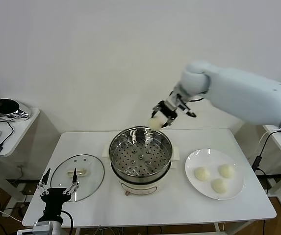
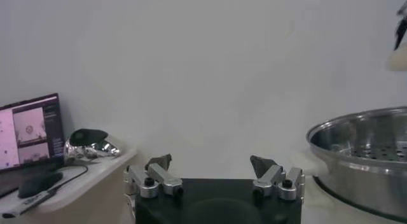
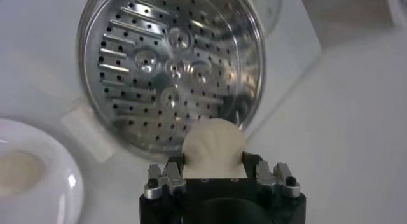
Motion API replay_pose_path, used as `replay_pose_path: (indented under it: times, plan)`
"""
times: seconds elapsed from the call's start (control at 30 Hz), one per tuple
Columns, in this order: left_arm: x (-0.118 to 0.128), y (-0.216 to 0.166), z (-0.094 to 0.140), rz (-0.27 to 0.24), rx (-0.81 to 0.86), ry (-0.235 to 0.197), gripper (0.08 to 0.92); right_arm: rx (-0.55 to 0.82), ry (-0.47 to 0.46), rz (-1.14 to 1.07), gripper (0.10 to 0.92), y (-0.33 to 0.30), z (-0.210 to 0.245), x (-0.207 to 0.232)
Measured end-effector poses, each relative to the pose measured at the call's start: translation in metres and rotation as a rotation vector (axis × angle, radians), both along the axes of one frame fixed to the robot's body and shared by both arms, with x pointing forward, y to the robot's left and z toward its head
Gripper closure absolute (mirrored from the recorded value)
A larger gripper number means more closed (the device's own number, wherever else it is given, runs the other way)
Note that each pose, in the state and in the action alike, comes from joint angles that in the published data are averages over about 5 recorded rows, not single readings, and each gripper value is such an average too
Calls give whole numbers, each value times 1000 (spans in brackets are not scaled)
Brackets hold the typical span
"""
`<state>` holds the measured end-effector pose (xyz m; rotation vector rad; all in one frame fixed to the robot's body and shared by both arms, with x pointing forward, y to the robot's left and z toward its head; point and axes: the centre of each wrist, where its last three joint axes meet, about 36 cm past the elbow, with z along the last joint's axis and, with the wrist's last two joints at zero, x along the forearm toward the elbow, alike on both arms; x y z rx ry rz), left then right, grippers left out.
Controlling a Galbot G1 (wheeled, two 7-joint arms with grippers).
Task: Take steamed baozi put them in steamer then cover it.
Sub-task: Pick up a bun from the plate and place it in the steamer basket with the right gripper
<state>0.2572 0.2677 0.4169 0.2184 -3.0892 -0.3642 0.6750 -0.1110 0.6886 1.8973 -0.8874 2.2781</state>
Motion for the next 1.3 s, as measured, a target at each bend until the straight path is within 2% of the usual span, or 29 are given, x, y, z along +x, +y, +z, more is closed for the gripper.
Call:
replay_pose_path:
  times: [0.33,0.73,0.83,0.97,1.07,1.3]
  plan:
    - [0,-1,1,9,-6,-7,177,-90,-40,190,431,38,-44,4]
    - [0,-1,2,9,-8,-14,177,-136,-68,288,419,51,-90,19]
    - [0,-2,2,9,-11,-18,177,-140,-77,297,375,51,-98,24]
    - [0,-4,2,9,-15,-26,177,-136,-86,292,265,48,-103,31]
    - [0,-5,3,7,-15,-29,177,-121,-83,281,213,46,-101,33]
    - [0,-7,6,-1,-15,-32,177,-41,-56,180,200,44,-59,16]
